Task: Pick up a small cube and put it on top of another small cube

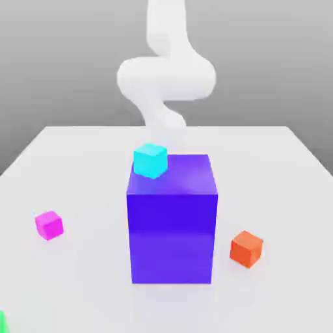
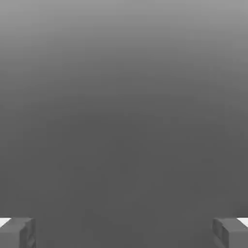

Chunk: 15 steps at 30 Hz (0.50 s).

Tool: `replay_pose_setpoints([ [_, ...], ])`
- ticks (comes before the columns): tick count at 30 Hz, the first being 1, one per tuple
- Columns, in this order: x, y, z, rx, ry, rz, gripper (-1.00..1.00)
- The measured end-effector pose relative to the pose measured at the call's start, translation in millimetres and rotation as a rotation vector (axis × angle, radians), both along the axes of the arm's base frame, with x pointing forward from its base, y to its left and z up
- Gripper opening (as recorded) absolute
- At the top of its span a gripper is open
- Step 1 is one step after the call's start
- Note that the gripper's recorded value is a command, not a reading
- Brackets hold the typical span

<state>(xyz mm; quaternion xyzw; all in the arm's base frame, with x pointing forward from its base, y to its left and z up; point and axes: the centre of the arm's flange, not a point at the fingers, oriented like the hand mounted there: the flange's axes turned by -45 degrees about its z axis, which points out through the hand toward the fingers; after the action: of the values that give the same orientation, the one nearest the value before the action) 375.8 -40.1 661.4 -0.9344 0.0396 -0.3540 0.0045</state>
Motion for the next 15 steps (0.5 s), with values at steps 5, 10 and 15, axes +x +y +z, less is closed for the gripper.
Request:
replay_pose_setpoints([
  [5, 32, -92, -124, 0.068, 0.172, -0.146, 0.0],
  [10, 12, -170, -249, 0.136, 0.337, -0.302, 0.0],
  [15, -60, -230, -374, 0.206, 0.515, -0.481, 0.0],
])
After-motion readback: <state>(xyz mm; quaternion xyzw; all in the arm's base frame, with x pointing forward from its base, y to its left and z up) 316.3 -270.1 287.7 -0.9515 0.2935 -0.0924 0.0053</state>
